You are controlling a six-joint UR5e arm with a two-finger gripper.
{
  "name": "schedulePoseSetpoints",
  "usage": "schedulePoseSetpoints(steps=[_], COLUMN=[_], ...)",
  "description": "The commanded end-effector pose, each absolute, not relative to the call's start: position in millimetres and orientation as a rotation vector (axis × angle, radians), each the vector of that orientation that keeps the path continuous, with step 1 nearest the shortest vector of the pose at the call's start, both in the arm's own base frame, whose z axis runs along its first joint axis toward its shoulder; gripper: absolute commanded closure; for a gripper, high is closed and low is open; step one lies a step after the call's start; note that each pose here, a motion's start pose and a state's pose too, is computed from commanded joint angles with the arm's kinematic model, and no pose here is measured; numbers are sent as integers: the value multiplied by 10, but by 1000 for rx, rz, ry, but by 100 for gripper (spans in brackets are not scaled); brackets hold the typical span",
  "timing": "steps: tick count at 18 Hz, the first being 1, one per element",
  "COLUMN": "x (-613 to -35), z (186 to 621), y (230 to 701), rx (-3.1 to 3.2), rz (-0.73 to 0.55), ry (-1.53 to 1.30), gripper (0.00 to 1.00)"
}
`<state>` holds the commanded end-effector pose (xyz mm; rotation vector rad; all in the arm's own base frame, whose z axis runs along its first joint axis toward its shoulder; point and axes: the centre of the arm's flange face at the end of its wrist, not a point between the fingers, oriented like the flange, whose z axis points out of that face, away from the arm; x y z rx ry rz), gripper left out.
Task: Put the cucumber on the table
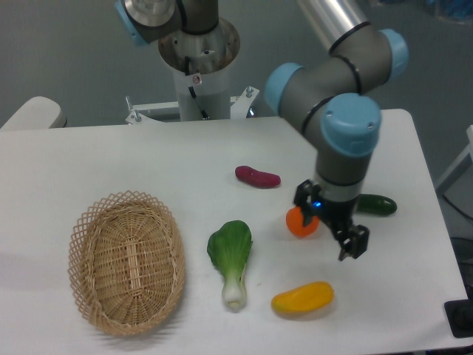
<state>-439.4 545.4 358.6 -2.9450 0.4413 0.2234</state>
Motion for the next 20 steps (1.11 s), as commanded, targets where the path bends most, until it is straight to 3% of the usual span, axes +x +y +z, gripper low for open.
schedulePoseSetpoints(steps=[7, 12, 20], x=[-4051, -3802, -3778], z=[3658, 3707, 3740], y=[5678, 5781, 5799], rx=[-2929, -3015, -3000], rz=[239, 364, 366], ry=[402, 502, 515], gripper=[0, 0, 0])
